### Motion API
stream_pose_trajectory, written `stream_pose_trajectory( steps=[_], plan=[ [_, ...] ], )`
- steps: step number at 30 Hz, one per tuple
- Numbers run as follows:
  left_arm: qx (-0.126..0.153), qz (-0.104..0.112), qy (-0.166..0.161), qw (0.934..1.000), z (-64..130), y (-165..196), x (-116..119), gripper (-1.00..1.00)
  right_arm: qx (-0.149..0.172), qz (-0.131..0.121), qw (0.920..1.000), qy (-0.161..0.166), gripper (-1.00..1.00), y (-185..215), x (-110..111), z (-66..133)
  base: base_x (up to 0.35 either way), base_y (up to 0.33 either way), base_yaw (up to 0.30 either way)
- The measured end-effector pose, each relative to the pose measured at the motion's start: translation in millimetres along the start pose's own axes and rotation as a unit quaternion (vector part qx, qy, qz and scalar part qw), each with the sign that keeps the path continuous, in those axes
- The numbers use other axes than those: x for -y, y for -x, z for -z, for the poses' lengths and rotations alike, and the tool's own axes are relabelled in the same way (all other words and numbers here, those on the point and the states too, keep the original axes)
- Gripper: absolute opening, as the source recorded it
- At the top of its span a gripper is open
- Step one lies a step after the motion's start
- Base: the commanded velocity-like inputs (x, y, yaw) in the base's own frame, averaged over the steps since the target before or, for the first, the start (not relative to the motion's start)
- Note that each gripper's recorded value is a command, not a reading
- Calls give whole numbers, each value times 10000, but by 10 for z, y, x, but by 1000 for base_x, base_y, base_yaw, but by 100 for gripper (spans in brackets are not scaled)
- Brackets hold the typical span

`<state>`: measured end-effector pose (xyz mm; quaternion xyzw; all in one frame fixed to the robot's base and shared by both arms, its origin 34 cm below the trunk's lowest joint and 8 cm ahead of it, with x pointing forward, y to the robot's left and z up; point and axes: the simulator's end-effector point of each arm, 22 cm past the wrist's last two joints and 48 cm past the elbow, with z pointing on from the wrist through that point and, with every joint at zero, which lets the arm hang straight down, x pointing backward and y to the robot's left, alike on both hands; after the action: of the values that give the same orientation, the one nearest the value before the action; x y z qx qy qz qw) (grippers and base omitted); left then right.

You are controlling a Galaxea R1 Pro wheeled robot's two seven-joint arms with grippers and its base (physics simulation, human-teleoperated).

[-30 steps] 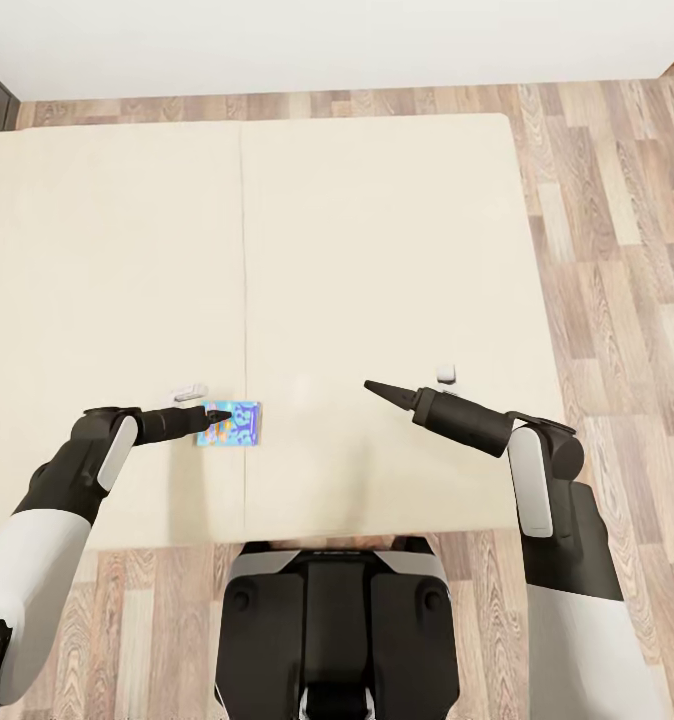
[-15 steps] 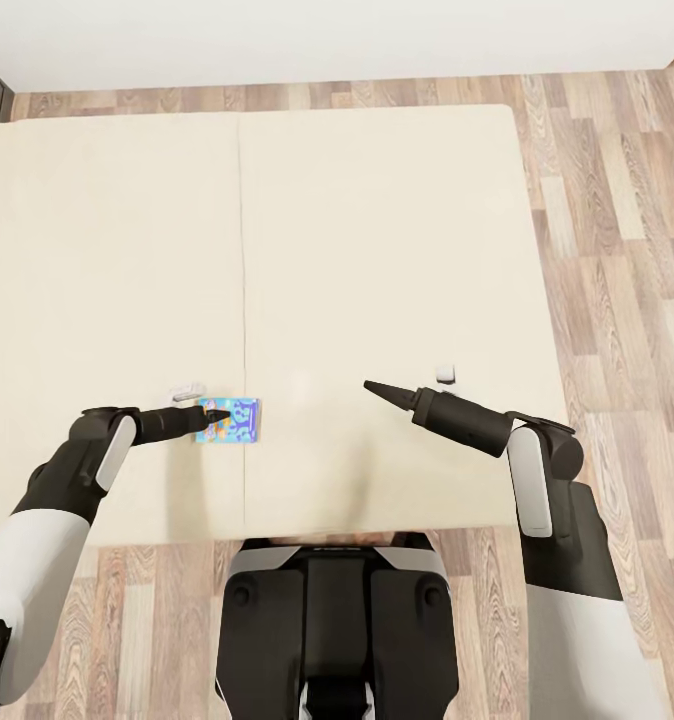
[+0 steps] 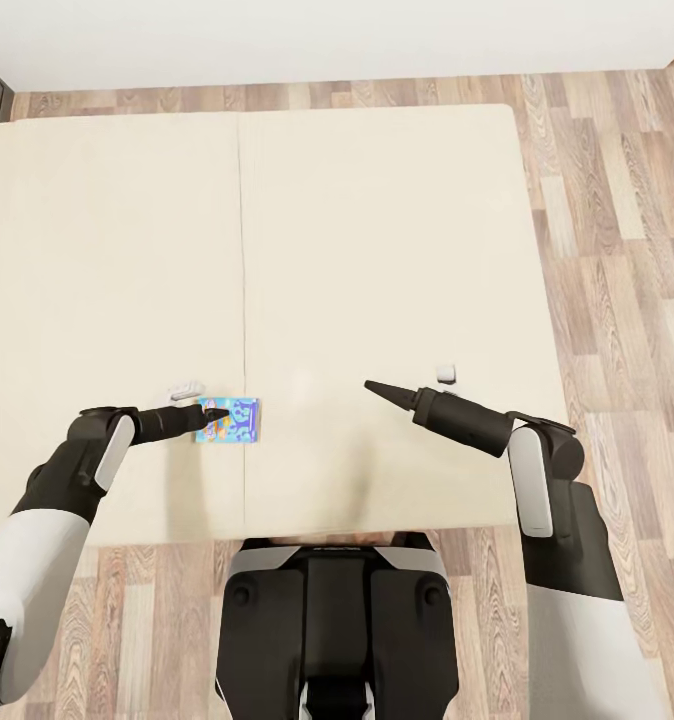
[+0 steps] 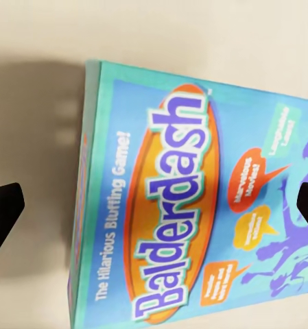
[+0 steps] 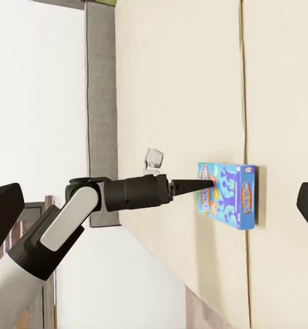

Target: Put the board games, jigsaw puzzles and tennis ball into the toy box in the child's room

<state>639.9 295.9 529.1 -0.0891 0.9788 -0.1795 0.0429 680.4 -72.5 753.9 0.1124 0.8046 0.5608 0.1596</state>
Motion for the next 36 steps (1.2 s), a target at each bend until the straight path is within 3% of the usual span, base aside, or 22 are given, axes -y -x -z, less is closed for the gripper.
stream_pose_trajectory(
  steps=[36],
  plan=[
    [47,-18,-6,10000,-4,19,6,100,42,40,10000,5,100,31,-4,4,0,-109,0]
  ],
)
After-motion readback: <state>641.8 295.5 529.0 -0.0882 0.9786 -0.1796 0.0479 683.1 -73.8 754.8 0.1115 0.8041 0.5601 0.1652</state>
